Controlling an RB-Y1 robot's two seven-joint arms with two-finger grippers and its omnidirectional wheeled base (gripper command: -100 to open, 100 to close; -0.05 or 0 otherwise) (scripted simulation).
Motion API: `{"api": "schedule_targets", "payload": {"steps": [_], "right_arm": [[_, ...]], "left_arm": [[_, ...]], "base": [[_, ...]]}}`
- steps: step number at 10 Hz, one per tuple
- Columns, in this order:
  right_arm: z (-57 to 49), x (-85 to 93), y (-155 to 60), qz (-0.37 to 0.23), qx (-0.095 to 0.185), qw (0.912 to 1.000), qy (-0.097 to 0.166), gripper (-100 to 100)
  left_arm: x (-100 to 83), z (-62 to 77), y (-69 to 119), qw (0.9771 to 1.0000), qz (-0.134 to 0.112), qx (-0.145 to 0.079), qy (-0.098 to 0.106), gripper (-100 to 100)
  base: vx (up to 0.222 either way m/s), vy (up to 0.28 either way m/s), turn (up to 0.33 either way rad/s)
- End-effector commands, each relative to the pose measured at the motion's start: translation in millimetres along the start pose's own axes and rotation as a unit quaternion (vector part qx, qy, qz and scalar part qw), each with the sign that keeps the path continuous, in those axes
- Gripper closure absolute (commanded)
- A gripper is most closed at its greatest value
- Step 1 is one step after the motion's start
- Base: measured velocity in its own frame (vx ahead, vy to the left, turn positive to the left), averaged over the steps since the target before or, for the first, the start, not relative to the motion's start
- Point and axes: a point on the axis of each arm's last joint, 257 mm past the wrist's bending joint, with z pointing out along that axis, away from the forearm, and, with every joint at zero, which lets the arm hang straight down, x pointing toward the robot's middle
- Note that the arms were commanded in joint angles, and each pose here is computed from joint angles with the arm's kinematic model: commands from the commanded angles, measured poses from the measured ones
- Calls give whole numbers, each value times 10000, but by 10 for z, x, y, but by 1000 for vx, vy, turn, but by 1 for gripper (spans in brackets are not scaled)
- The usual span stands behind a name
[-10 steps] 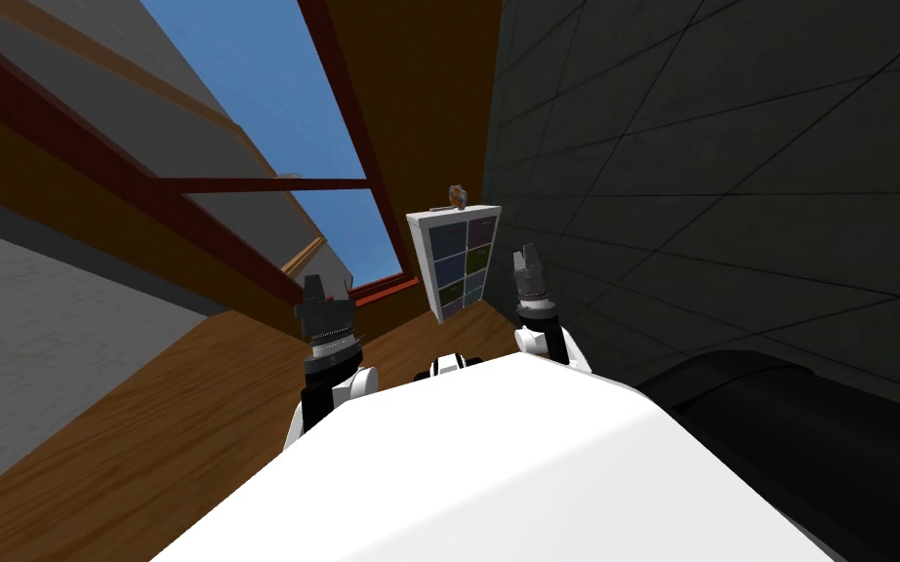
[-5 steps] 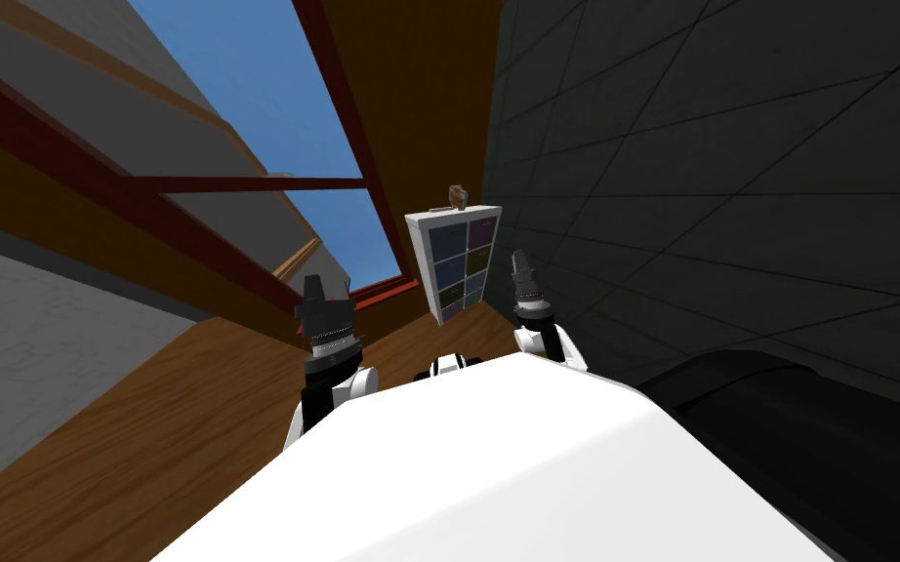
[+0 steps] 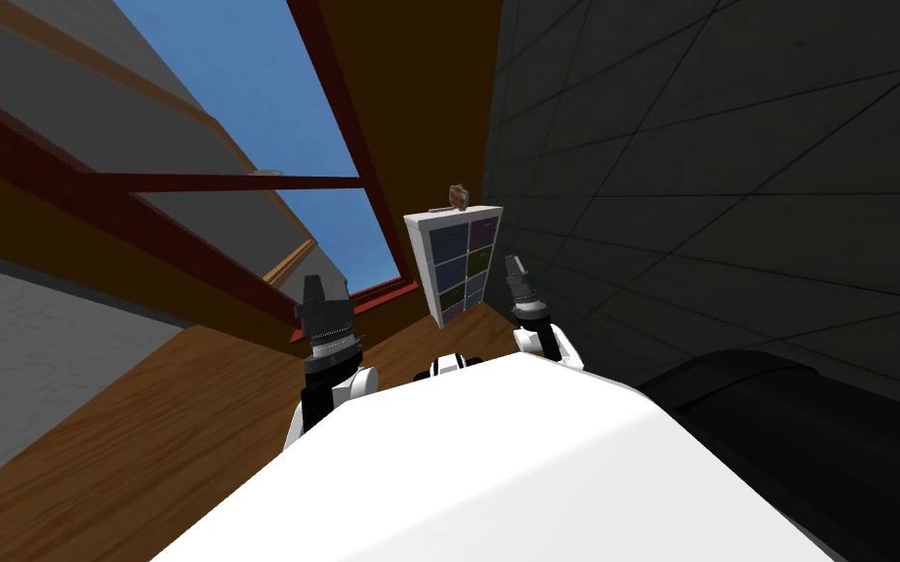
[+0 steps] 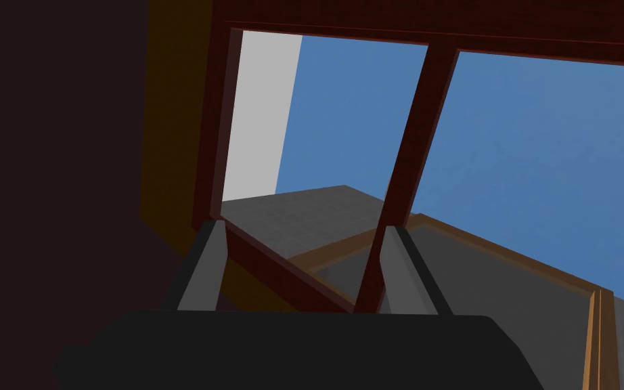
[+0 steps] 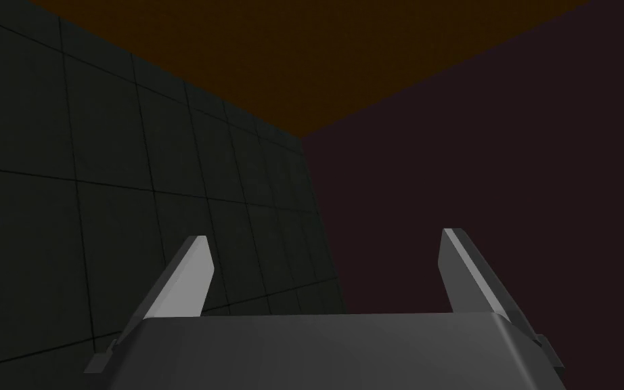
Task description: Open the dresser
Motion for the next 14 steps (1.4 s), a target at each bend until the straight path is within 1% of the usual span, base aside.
{"api": "schedule_targets", "payload": {"steps": [1,2,3,4,5,7,8,10,11,12,13,14], "right_arm": [[-32,83,-50,-475,-15,9988,91,-100],[-32,83,-50,-539,-15,9985,91,-100],[-63,156,-95,-798,-30,9967,177,-100],[-63,156,-95,-927,-32,9955,177,-100],[-98,233,-144,-1139,-51,9931,269,-100],[-98,233,-144,-1358,-57,9904,268,-100],[-135,313,-195,-1602,-81,9864,366,-100],[-135,313,-195,-1775,-88,9834,364,-100],[-177,398,-249,-2037,-118,9779,468,-100],[-177,398,-249,-2165,-124,9751,466,-100],[-222,485,-306,-2370,-156,9697,575,-100],[-222,485,-306,-2505,-164,9663,573,-100]], "left_arm": [[0,0,0,10000,0,0,0,0],[0,0,0,10000,0,0,0,0],[0,0,0,10000,0,0,0,0],[0,0,0,10000,0,0,0,0],[0,0,0,10000,0,0,0,0],[0,0,0,10000,0,0,0,0],[0,0,0,10000,0,0,0,0],[0,0,0,10000,0,0,0,0],[0,0,0,10000,0,0,0,0],[0,0,0,10000,0,0,0,0],[0,0,0,10000,0,0,0,0],[0,0,0,10000,0,0,0,0]], "base": [[71,32,-26],[32,10,11],[56,20,-52],[62,21,-36],[75,30,-57],[60,24,-12],[67,31,-64],[48,23,-10],[60,25,-58],[71,36,-34],[105,46,-65],[84,36,-34]]}}
